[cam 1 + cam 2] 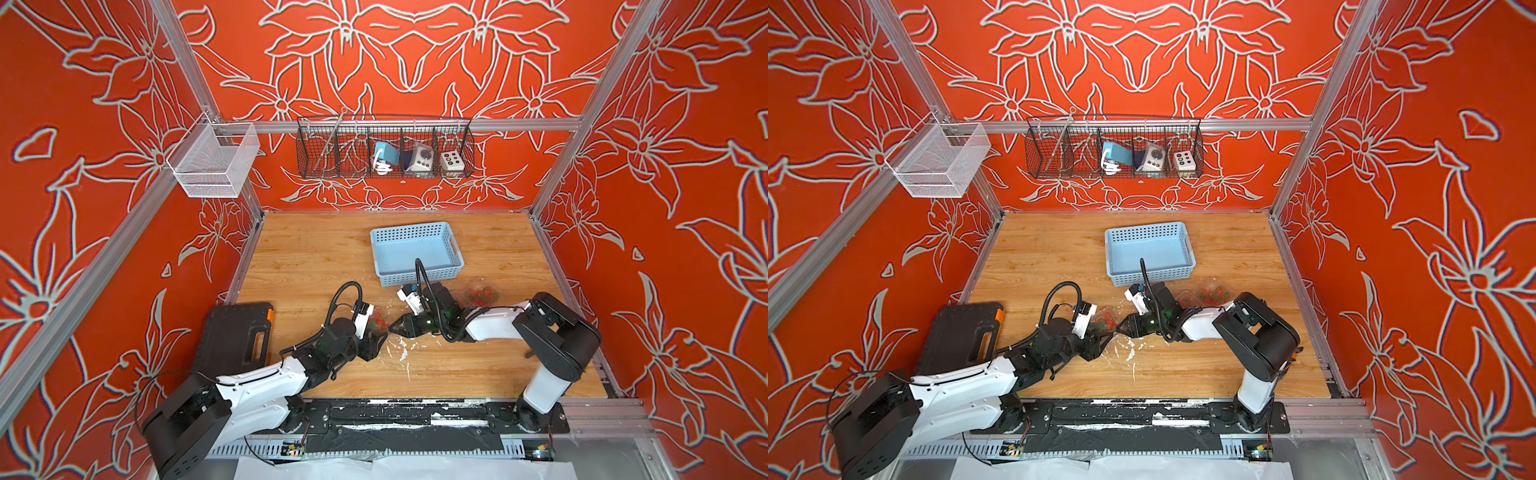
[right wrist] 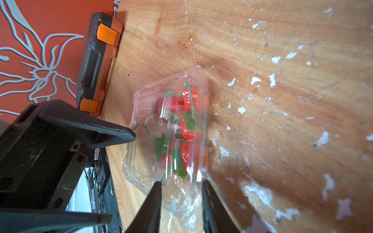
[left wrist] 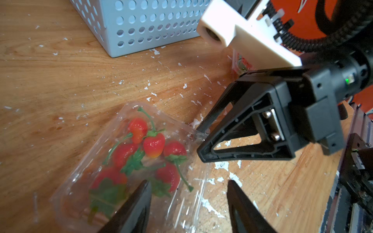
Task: Pack strawberries into containers
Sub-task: Close the packing box at the center of the board.
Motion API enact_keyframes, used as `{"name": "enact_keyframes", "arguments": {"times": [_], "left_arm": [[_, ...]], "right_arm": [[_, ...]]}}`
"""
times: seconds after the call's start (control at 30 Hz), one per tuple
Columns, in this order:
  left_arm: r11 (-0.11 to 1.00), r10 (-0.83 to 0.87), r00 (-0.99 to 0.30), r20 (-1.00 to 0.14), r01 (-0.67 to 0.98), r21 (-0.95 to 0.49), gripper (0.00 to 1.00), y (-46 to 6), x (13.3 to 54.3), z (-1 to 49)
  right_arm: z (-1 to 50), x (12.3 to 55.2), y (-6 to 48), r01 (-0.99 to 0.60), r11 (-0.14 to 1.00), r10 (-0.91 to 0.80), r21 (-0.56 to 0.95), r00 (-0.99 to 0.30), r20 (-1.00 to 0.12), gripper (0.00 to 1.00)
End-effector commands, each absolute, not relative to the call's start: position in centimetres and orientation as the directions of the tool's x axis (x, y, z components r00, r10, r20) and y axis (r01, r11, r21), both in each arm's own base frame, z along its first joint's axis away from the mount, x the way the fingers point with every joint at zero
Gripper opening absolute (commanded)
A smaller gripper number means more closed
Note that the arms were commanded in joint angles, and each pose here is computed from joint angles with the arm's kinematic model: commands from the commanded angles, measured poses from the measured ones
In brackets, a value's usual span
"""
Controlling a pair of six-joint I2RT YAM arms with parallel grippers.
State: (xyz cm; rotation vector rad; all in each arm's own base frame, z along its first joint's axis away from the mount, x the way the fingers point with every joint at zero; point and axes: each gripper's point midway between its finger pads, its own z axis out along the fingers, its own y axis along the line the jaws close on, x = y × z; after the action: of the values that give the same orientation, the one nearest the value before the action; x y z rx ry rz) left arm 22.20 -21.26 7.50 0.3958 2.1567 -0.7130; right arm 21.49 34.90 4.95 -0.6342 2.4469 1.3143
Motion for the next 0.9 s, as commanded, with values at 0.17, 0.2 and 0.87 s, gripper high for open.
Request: {"name": "enact_keyframes", "arguments": {"times": [0.17,0.2,0.87], "left_arm": [[0.790,0.048,-0.644,-0.764,0.492,-0.365,0.60,-21.2,21.6,6.8],[0.790,0.047,-0.646,-0.762,0.491,-0.367,0.60,-21.1,21.5,6.8],[0.807,0.021,-0.670,-0.742,0.449,-0.383,0.60,-20.5,21.3,5.8]], "right_arm": [[4.7,21.4,35.4,-0.502,0.484,-0.240,0.717,-0.864,-0.443,0.25],[4.6,21.4,35.4,-0.501,0.486,-0.242,0.716,-0.865,-0.441,0.25],[3.6,20.9,35.5,-0.489,0.492,-0.253,0.721,-0.872,-0.419,0.27]]}}
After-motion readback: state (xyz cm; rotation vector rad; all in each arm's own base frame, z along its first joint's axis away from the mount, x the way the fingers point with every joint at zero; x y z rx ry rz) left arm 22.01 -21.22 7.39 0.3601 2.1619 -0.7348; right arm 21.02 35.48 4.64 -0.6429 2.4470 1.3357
